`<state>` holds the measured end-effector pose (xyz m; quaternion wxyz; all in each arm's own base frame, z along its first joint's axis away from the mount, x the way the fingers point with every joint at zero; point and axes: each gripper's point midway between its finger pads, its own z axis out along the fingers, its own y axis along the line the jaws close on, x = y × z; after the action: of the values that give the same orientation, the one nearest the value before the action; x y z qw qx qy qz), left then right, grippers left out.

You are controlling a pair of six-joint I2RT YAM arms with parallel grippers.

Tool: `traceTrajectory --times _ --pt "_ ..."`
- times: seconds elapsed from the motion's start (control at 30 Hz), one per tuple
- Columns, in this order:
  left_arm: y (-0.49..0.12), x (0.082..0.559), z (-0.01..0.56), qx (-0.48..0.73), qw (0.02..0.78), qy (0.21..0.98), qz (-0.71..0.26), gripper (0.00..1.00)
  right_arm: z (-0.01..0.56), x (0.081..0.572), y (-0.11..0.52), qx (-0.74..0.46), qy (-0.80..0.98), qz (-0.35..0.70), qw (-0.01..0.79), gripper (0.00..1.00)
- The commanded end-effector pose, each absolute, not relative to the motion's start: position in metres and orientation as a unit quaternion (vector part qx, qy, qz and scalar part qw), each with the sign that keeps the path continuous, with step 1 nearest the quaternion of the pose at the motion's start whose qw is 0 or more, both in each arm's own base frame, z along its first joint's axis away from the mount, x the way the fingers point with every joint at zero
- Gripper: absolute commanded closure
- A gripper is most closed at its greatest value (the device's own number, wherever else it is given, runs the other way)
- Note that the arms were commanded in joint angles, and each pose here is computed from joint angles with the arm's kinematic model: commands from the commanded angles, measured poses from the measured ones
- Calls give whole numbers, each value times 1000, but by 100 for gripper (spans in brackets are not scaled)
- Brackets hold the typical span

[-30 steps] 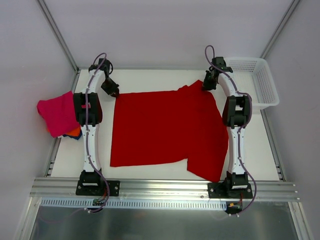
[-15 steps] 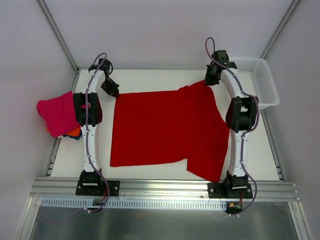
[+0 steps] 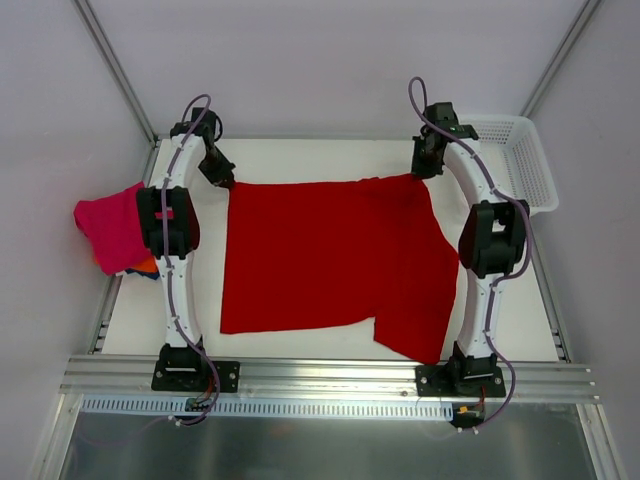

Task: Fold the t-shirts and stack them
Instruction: Fold the tshirt

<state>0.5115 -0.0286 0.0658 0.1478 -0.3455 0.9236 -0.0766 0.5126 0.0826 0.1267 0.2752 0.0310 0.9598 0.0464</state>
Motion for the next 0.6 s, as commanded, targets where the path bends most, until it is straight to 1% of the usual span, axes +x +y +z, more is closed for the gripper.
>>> traceTrajectory --times 0.0,0.1,0.17,0.47,0.57 --pt "-26 503 108 -320 183 927 -71 100 164 493 81 18 954 36 296 100" --pt "-23 499 109 -312 184 930 -63 100 166 483 83 17 956 36 291 100" --pt "-38 494 110 -294 181 936 -65 100 169 478 83 18 956 38 291 100" --pt "-47 465 105 -272 156 948 -56 100 182 451 81 6 961 21 276 100" --pt "-47 456 110 -267 160 949 -44 100 188 443 80 5 962 16 272 100"
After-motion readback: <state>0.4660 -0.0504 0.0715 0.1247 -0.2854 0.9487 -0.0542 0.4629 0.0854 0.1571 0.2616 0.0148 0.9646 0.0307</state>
